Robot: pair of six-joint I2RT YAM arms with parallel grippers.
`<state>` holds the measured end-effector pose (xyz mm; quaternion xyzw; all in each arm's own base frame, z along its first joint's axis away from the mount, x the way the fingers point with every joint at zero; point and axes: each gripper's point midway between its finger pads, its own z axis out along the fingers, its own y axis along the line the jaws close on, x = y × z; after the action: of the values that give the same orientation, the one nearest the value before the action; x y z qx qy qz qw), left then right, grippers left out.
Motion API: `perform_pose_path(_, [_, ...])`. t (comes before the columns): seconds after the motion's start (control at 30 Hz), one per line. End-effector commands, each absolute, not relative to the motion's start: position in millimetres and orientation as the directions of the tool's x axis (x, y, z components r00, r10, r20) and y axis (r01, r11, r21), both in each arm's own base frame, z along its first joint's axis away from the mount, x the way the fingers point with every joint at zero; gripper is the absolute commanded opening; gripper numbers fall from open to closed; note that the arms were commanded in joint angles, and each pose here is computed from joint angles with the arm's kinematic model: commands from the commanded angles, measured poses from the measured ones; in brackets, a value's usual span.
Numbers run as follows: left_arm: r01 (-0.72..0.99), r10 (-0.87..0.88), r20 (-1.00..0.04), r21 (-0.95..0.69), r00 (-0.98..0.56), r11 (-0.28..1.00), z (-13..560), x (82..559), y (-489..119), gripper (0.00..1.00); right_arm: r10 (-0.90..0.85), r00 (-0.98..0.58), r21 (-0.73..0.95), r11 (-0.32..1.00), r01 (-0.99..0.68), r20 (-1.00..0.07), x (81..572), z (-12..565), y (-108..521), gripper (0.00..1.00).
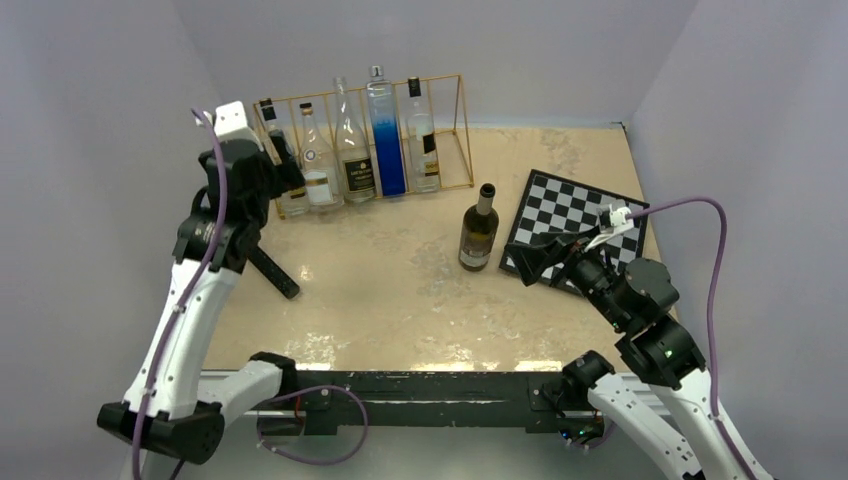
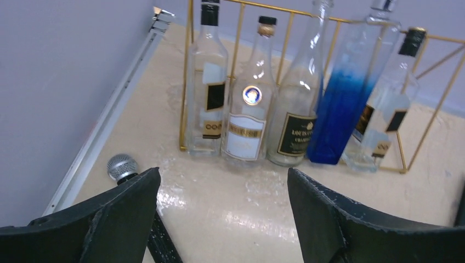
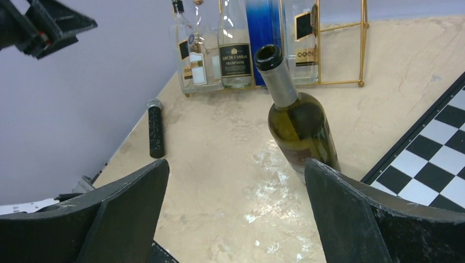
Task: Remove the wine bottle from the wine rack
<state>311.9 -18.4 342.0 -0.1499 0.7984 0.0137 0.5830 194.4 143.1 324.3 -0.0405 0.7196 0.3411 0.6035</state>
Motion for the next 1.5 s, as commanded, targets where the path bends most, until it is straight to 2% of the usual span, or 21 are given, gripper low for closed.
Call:
perform_pose_path(0.0, [-0.302,-0.268,-0.934,-0.193,-0.234,0.934,366,349,6,0.88,0.389,-0.265,0.471,0.719,-0.511,-0.882,183,336,147,0.98])
perform_pose_path(0.2, [-0.364,-0.347,-0.891,-0.233,-0.291,0.902,349,424,44,0.81,0.374,-0.243,0.444,0.694,-0.567,-0.895,171,341,149,0.98])
perform_pose_path(0.43, [-0.402,-0.322,-0.897,-0.187,-0.303,0.897,329,507,63,0.75,0.367,-0.21,0.419,0.714,-0.561,-0.906,173,336,144,0.98])
perform_pose_path(0.6, [-0.411,-0.293,-0.883,-0.13,-0.365,0.903,303,550,71,0.69,0.344,-0.231,0.414,0.731,-0.543,-0.91,176,329,144,0.98])
perform_pose_path(0.8, [-0.432,-0.277,-0.879,-0.093,-0.387,0.897,276,575,81,0.67,0.368,-0.238,0.436,0.696,-0.571,-0.899,175,334,151,0.97])
perform_pose_path(1.0, [-0.436,-0.278,-0.874,-0.087,-0.397,0.896,254,585,82,0.62,0.347,-0.225,0.413,0.72,-0.558,-0.91,180,336,148,0.97])
perform_pose_path(1.47, [-0.416,-0.239,-0.874,-0.046,-0.423,0.908,229,605,85,0.56,0.328,-0.185,0.373,0.737,-0.563,-0.926,191,338,151,0.98])
